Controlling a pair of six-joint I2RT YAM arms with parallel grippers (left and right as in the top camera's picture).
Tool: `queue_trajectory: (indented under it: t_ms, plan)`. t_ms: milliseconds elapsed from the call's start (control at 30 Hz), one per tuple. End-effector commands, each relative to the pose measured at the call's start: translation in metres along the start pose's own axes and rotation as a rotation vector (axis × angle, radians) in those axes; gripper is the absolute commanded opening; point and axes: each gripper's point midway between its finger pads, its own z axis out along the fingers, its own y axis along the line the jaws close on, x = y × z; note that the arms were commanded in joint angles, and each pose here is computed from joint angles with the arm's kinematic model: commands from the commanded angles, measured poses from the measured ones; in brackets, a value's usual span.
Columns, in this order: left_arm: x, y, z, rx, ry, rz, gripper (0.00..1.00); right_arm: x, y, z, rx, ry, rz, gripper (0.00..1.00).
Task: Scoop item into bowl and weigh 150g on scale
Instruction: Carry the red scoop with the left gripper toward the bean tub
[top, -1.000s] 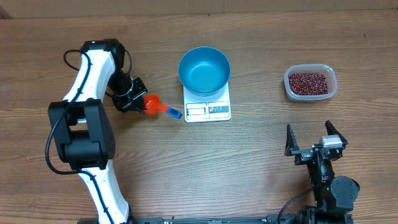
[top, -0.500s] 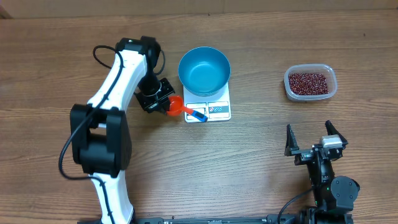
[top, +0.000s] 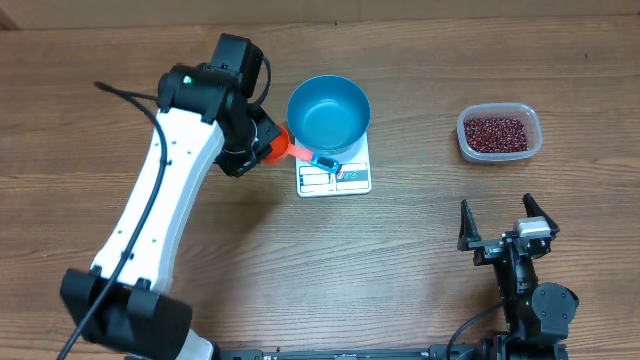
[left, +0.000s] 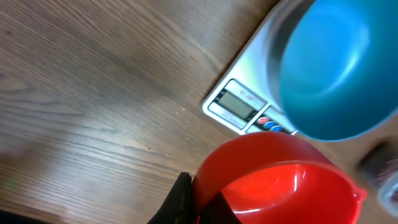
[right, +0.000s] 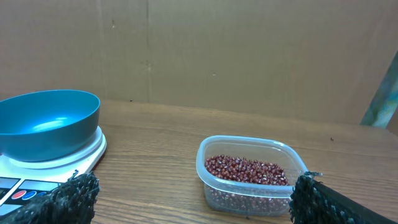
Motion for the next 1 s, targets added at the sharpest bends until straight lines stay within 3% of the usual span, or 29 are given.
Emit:
queue_trajectory:
  t_ms: [0,733,967]
  plan:
    - [-0.003,-0.006,-0.014,0.026,-0.068,-0.077,0.04,0.002,0.001,0.000,-0.002,-0.004,-0.002,1.00]
    - [0.050,-0.062,-0.015,0.142,-0.089,0.059,0.04,0.002,0.001,0.000,-0.002,-0.004,-0.002,1.00]
    - [0.053,-0.065,-0.017,0.133,-0.167,-0.081,0.04,0.002,0.001,0.000,-0.002,-0.004,-0.002,1.00]
